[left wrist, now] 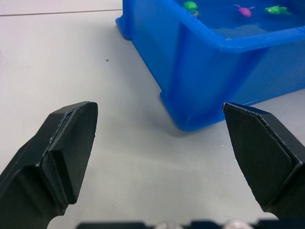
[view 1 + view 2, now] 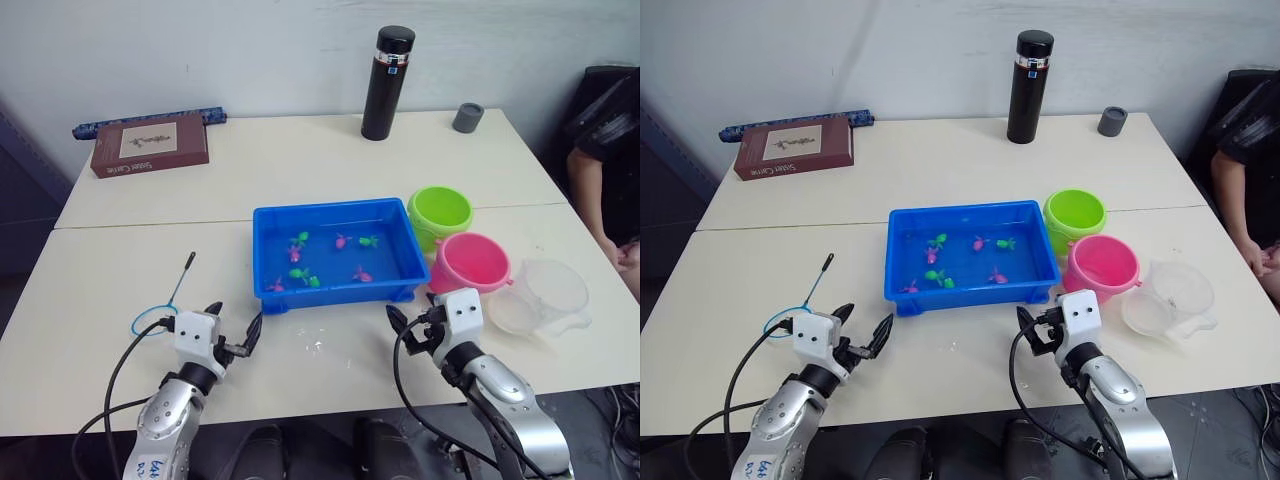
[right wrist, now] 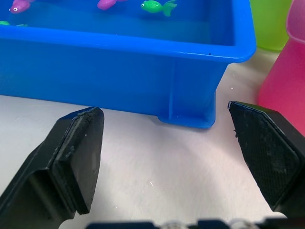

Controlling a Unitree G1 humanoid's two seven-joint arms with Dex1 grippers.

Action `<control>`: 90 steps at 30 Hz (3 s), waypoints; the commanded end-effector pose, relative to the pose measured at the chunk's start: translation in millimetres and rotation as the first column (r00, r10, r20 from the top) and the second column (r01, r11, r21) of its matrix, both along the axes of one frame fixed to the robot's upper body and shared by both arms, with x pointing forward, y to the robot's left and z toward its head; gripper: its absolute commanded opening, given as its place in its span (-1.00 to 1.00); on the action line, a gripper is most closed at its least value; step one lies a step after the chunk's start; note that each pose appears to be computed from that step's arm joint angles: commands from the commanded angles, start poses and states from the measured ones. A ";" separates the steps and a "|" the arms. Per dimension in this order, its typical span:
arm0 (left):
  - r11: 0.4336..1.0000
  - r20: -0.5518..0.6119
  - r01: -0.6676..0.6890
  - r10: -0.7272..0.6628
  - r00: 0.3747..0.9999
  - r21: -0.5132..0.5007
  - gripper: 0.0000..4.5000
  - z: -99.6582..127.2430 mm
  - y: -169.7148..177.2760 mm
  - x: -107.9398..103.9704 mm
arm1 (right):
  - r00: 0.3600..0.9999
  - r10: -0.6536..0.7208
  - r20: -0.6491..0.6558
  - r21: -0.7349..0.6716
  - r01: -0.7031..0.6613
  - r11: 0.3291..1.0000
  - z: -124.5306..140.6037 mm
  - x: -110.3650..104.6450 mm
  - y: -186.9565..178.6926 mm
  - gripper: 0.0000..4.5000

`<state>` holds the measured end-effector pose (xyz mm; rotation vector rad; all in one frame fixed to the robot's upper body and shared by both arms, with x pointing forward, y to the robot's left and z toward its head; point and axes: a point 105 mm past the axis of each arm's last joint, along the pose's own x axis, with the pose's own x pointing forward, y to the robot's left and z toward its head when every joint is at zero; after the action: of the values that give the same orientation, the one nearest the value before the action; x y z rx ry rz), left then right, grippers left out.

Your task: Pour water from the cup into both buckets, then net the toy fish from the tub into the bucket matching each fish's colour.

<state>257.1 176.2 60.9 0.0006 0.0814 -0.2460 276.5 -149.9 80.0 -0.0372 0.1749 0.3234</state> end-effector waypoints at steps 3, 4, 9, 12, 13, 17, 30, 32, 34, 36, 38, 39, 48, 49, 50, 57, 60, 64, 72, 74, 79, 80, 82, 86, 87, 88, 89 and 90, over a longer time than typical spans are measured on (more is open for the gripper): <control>1.000 0.049 0.002 -0.003 0.999 0.011 1.00 11.8 1.2 1.6 | 0.999 -0.005 0.046 -0.001 0.005 1.000 10.5 -1.2 0.0 0.97; 1.000 0.055 -0.003 0.002 0.999 0.014 1.00 12.8 1.7 1.5 | 0.999 -0.005 0.045 -0.002 0.005 1.000 10.5 -1.5 -0.1 0.97; 1.000 0.070 -0.011 0.009 0.997 0.029 1.00 17.5 3.1 -0.3 | 0.999 -0.001 0.046 -0.007 0.001 1.000 10.4 -2.2 -0.7 0.97; 0.999 0.097 -0.019 0.017 0.995 0.027 1.00 26.8 3.6 -3.7 | 0.999 0.002 0.044 -0.008 -0.002 1.000 9.6 -2.9 -1.5 0.97; 0.999 0.110 -0.020 0.017 0.994 0.025 1.00 31.8 3.5 -6.4 | 0.999 0.005 0.042 -0.008 -0.005 1.000 9.3 -3.2 -1.4 0.97; 1.000 0.136 -0.016 0.012 0.991 0.024 1.00 43.5 2.5 -13.2 | 0.999 0.012 0.039 -0.005 -0.012 1.000 8.6 -2.9 -1.1 0.97; 0.986 0.190 0.160 -0.165 0.968 0.040 1.00 82.2 -18.7 -17.7 | 0.995 0.015 0.097 -0.079 -0.007 0.997 21.8 -10.4 -9.8 0.97; 0.974 0.195 0.225 -0.226 0.954 0.031 1.00 87.0 -27.7 -16.1 | 0.991 0.001 0.134 -0.103 0.013 0.995 34.6 -14.6 -16.7 0.97; 0.957 0.200 0.288 -0.289 0.936 0.033 1.00 90.8 -35.4 -13.8 | 0.985 -0.003 0.175 -0.125 0.026 0.992 50.8 -20.9 -22.7 0.97; 0.937 0.196 0.349 -0.349 0.916 0.035 1.00 92.0 -41.9 -11.3 | 0.975 -0.007 0.221 -0.143 0.039 0.989 69.8 -26.3 -26.4 0.97; 0.915 0.194 0.403 -0.402 0.895 0.037 1.00 93.2 -47.8 -8.0 | 0.961 -0.001 0.276 -0.155 0.046 0.987 91.2 -29.7 -26.0 0.97; 0.903 0.197 0.428 -0.428 0.882 0.042 1.00 94.7 -50.7 -5.9 | 0.955 0.003 0.298 -0.162 0.048 0.986 100.1 -31.2 -25.7 0.97; 0.767 0.174 0.641 -0.637 0.751 0.038 1.00 95.5 -86.8 21.8 | 0.864 -0.292 0.409 -0.168 0.386 0.907 135.8 -32.7 -85.5 0.97; 0.762 0.169 0.647 -0.640 0.750 0.018 1.00 93.8 -92.0 27.0 | 0.829 -0.385 0.406 -0.149 0.476 0.867 134.2 -34.6 -104.4 0.97; 0.768 0.171 0.641 -0.630 0.757 -0.007 1.00 93.1 -96.3 33.8 | 0.786 -0.465 0.408 -0.134 0.555 0.821 133.0 -39.2 -121.9 0.97; 0.752 0.186 0.659 -0.643 0.743 -0.032 1.00 95.0 -114.1 47.5 | 0.614 -0.687 0.388 -0.082 0.765 0.638 124.2 -73.0 -168.4 0.97; 0.740 0.191 0.672 -0.655 0.732 -0.036 1.00 95.5 -120.6 50.3 | 0.566 -0.752 0.339 -0.062 0.811 0.582 108.6 -85.1 -178.0 0.97; 0.707 0.206 0.705 -0.683 0.700 -0.055 1.00 98.9 -133.6 50.9 | 0.511 -0.824 0.245 -0.019 0.852 0.523 79.2 -96.0 -182.5 0.97; 0.678 0.203 0.733 -0.710 0.674 -0.057 1.00 99.3 -137.6 47.5 | 0.500 -0.850 0.164 0.014 0.861 0.509 56.7 -97.6 -183.0 0.97; 0.675 0.205 0.736 -0.714 0.670 -0.057 1.00 100.3 -139.1 47.3 | 0.506 -0.852 0.137 0.030 0.857 0.514 49.6 -92.9 -179.7 0.97; 0.688 0.228 0.724 -0.698 0.679 -0.050 1.00 105.6 -138.3 49.9 | 0.504 -0.861 0.065 0.054 0.860 0.507 28.4 -85.9 -171.7 0.97; 0.691 0.229 0.721 -0.695 0.681 -0.049 1.00 105.7 -137.6 49.9 | 0.504 -0.862 0.059 0.052 0.860 0.507 25.4 -85.6 -171.1 0.97; 0.697 0.229 0.715 -0.689 0.687 -0.049 1.00 105.6 -135.9 50.3 | 0.506 -0.861 0.049 0.052 0.860 0.508 20.5 -83.5 -170.1 0.97; 0.714 0.243 0.699 -0.671 0.701 -0.046 1.00 107.8 -133.1 51.2 | 0.504 -0.863 0.039 0.065 0.860 0.505 15.8 -75.7 -171.4 0.97; 0.716 0.244 0.696 -0.668 0.703 -0.046 1.00 108.2 -133.0 51.3 | 0.501 -0.865 0.035 0.069 0.862 0.502 14.5 -74.2 -172.9 0.97; 0.717 0.244 0.695 -0.667 0.704 -0.045 1.00 108.3 -132.9 51.3 | 0.498 -0.866 0.034 0.071 0.863 0.499 13.6 -73.3 -173.7 0.97; 0.721 0.246 0.691 -0.663 0.707 -0.043 1.00 108.8 -132.5 51.7 | 0.493 -0.869 0.028 0.076 0.866 0.494 11.7 -71.3 -176.4 0.97; 0.725 0.248 0.688 -0.659 0.710 -0.042 1.00 109.1 -132.0 52.0 | 0.490 -0.872 0.024 0.079 0.868 0.490 10.3 -69.9 -178.2 0.97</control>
<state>312.8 44.0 153.7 -0.0919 -0.0868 -1.0003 208.4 -319.9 82.1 0.1204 0.1419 -0.6947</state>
